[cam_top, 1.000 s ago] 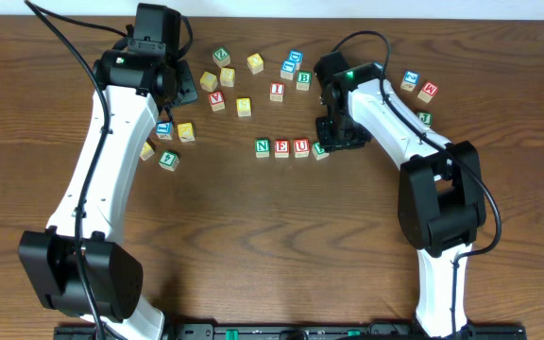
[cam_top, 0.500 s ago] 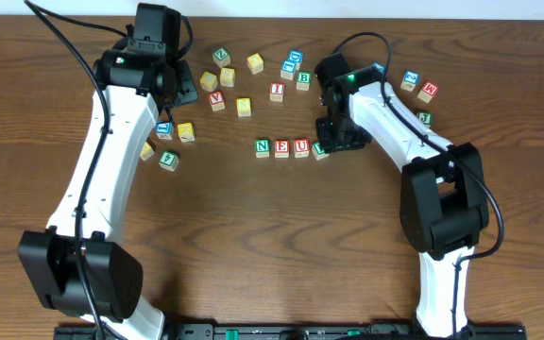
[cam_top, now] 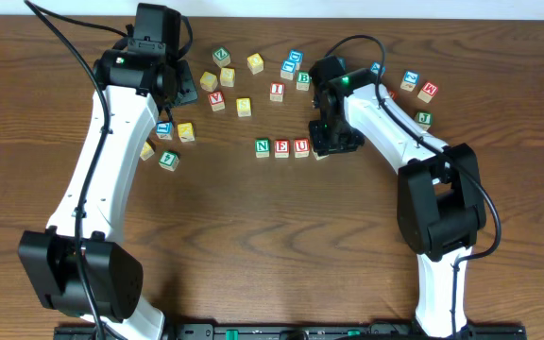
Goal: Spell out NEURIPS
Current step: 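Lower the green R block beside the red U block and release, then raise the right gripper and move it toward the red I block, then position the right gripper over the red I block, then lower the right gripper and grasp the red I block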
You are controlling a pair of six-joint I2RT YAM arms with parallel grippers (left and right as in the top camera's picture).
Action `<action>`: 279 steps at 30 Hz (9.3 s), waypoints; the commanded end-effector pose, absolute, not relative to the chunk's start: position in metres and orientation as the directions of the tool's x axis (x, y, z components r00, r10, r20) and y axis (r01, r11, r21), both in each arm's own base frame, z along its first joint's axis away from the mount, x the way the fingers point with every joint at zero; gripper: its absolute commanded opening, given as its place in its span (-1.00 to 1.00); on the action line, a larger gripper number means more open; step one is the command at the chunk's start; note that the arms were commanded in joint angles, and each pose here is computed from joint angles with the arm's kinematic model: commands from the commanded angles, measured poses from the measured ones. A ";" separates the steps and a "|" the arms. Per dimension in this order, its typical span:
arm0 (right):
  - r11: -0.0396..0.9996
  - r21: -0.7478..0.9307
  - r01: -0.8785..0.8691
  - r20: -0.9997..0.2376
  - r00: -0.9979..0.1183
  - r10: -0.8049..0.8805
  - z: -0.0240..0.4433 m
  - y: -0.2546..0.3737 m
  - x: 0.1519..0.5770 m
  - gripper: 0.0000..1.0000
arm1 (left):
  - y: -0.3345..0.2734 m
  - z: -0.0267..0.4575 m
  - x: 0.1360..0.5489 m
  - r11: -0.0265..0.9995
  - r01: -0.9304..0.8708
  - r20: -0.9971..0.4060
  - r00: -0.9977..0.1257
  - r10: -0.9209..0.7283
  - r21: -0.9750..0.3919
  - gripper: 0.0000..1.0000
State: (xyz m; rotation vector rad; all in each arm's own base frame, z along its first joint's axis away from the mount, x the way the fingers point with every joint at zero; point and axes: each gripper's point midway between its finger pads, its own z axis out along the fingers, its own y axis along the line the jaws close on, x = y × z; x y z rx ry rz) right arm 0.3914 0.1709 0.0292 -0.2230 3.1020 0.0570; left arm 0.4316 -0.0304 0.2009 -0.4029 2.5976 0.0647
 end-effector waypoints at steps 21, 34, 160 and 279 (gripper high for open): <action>0.989 0.143 -0.049 -0.036 -0.998 -0.045 0.026 0.194 0.392 -0.62 | -0.026 0.206 0.432 0.953 -0.302 -0.504 -0.821 -0.269 -0.018 0.00; 0.983 0.184 -0.014 -0.067 -0.998 -0.002 0.030 0.203 0.401 -0.61 | -0.026 0.206 0.432 0.953 -0.301 -0.504 -0.821 -0.269 -0.018 0.00; 0.986 0.080 -0.147 -0.579 -0.812 -0.074 0.020 0.285 0.550 -0.38 | 0.033 0.217 0.427 0.918 -0.397 -0.528 -0.783 -0.330 0.016 0.01; 0.739 -0.069 -0.670 -0.488 -0.624 -0.610 0.044 0.260 0.523 0.41 | 0.033 0.216 0.425 0.918 -0.397 -0.519 -0.789 -0.330 0.020 0.01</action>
